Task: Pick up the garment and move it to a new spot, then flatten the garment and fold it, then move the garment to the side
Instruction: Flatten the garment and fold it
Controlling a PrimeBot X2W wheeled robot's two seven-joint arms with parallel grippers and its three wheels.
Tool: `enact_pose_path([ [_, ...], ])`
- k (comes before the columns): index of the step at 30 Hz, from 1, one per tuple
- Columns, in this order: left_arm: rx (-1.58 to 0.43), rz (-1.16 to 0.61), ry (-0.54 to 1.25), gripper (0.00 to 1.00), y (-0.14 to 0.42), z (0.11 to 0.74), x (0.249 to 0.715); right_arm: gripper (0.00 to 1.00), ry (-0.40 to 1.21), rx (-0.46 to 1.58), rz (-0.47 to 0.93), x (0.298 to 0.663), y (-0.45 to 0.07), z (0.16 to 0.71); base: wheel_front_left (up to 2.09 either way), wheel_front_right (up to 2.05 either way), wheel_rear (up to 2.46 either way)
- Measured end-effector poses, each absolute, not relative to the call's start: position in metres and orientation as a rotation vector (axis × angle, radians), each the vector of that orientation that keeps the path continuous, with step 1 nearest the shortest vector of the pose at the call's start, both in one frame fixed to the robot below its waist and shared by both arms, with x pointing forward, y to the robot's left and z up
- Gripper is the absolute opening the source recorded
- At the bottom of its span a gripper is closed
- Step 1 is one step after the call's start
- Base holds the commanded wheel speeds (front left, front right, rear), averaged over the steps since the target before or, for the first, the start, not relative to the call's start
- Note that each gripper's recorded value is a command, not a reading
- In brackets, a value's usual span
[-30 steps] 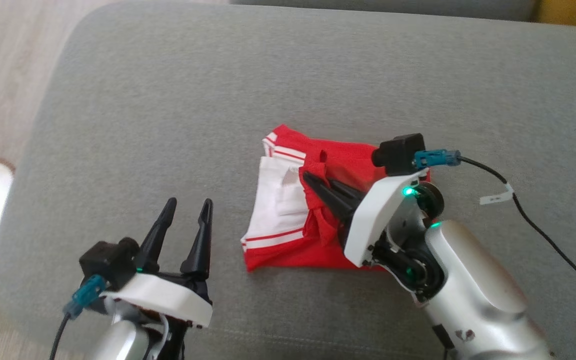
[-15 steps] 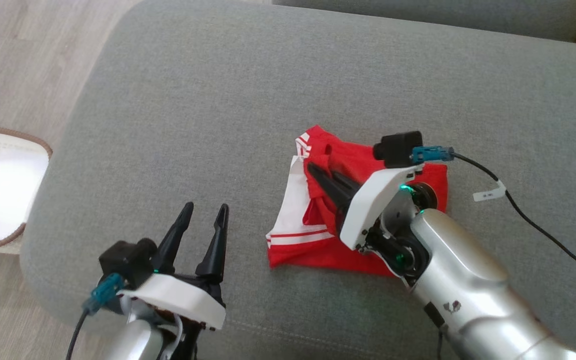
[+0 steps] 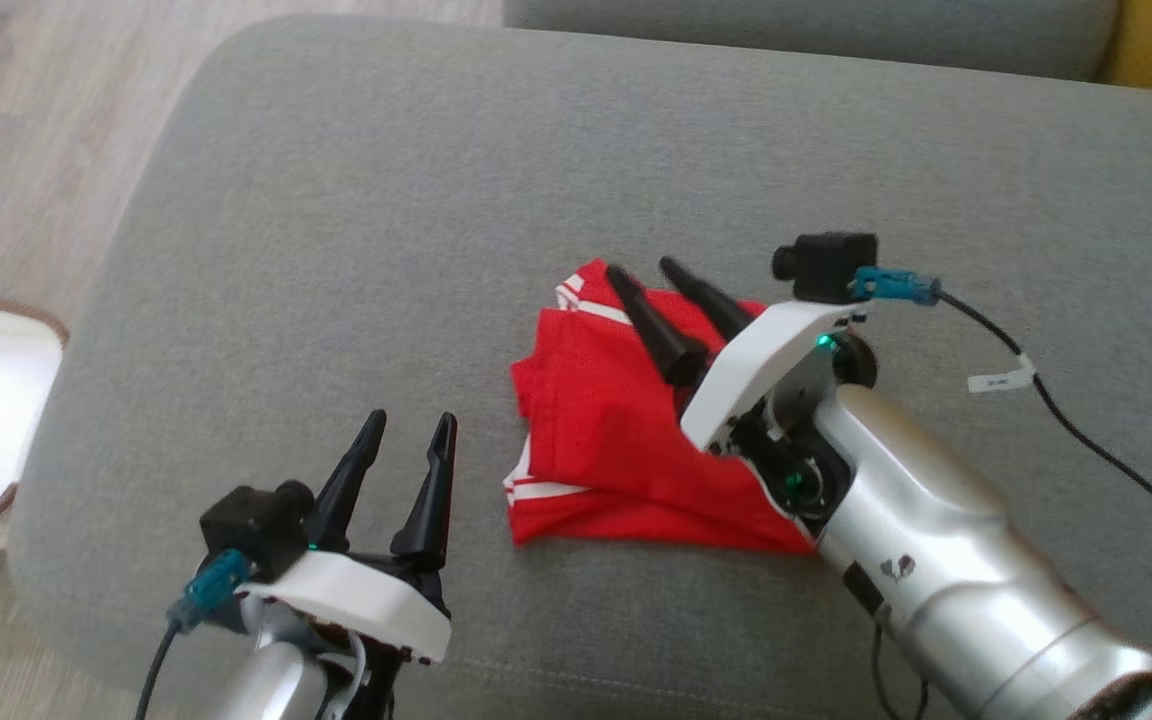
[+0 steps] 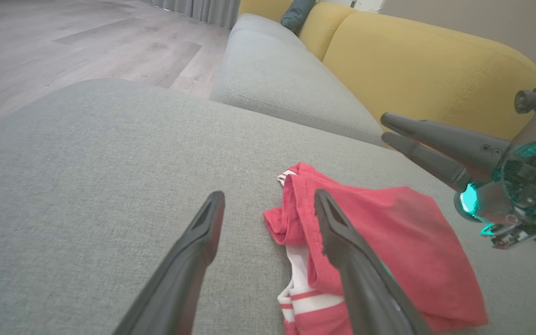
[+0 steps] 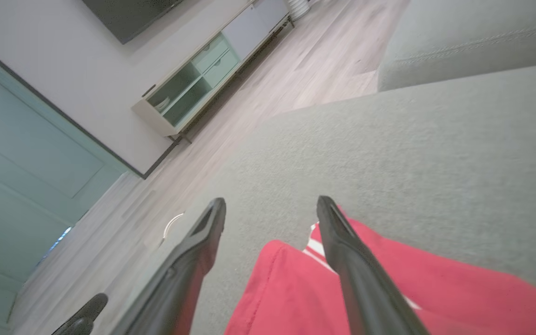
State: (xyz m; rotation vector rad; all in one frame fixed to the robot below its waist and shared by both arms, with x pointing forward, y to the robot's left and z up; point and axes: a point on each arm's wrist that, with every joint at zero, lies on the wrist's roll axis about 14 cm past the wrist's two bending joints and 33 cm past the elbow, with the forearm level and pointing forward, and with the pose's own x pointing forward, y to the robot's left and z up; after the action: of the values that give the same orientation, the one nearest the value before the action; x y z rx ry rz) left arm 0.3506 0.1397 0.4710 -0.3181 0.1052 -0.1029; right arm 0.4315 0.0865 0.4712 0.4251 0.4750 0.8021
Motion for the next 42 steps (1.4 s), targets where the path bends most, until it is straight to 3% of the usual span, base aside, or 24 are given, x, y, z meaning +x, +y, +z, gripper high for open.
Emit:
enact_pose_path([
  [9,-0.306,-0.149,0.099,1.0,0.124,0.474,0.359,1.0,0.268,0.36,0.605,0.471,0.026,0.488,0.0,0.0,0.0],
  [17,-0.269,-0.129,0.054,1.0,0.126,0.485,0.37,1.0,0.147,0.241,0.438,0.481,-0.038,0.496,0.0,0.0,0.0],
  [23,-0.237,-0.12,0.009,1.0,0.127,0.497,0.372,1.0,0.052,0.188,0.325,0.464,-0.084,0.505,0.0,0.0,0.0],
  [29,-0.222,-0.113,0.0,1.0,0.126,0.497,0.361,1.0,0.044,0.125,0.212,0.417,-0.126,0.482,0.0,0.0,0.0],
  [42,-0.178,-0.117,0.007,1.0,0.124,0.49,0.345,1.0,0.028,0.211,0.186,0.379,-0.13,0.483,0.0,0.0,0.0],
])
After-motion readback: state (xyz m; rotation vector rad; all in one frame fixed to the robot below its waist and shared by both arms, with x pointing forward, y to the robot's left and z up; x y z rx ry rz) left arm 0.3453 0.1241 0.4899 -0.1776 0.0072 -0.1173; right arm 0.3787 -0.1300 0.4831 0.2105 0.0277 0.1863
